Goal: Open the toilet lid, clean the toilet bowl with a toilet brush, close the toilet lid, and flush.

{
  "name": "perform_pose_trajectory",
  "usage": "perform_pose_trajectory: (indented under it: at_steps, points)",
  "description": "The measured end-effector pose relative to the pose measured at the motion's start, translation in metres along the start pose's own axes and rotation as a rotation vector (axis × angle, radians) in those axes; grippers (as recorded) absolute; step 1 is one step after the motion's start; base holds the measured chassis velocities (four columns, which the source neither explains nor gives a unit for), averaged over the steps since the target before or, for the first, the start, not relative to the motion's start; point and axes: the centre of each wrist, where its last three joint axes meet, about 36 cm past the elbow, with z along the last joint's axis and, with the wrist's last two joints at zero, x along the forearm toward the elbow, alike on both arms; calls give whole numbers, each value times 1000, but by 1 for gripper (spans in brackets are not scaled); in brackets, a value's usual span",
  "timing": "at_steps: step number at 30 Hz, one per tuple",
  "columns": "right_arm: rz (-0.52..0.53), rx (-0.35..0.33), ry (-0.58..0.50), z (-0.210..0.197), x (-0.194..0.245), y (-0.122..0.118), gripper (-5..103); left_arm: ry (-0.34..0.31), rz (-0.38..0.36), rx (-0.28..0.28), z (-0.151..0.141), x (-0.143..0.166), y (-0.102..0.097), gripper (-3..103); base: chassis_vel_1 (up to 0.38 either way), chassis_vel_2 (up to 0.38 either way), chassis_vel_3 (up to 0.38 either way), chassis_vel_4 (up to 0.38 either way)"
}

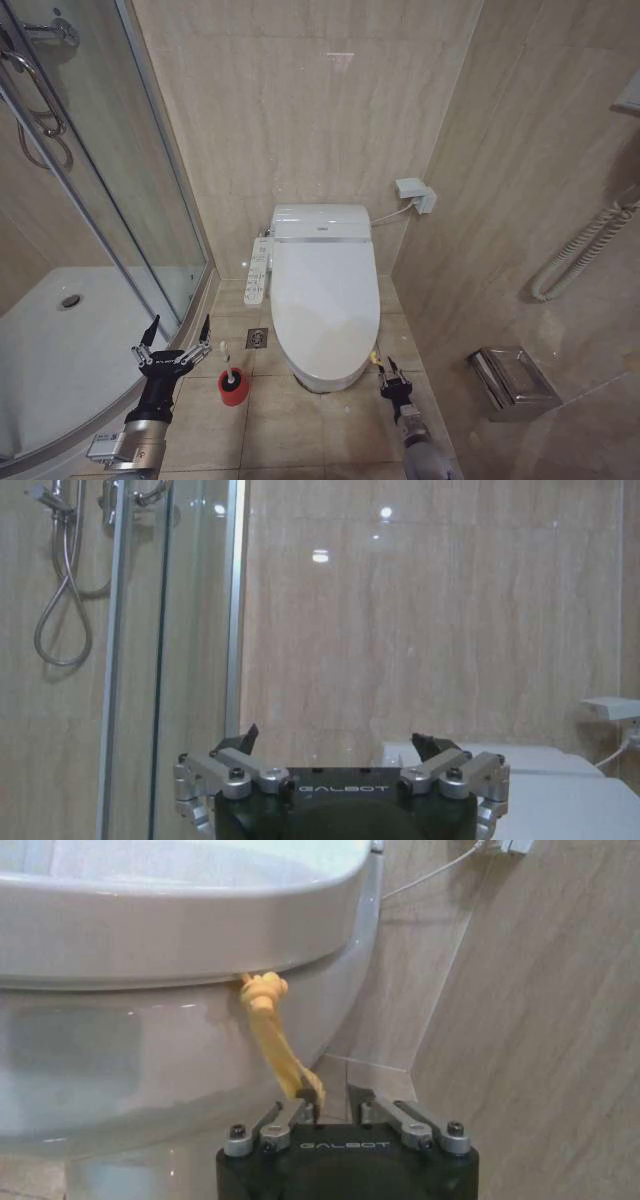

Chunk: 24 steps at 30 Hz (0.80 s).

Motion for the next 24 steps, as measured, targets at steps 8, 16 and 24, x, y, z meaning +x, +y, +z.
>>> perform_pose_trajectory:
  at_steps: [8,16,24]
  points:
    - [14,-23,-6,0,6,-3,1,0,0,0,0,0,0,100,0,0,0,0]
    - [54,-132,-54,-18,16,-2,1,0,0,0,0,0,0,100,0,0,0,0]
    - [85,-202,-140,-64,26,-12,1,0,0,0,0,0,0,100,0,0,0,0]
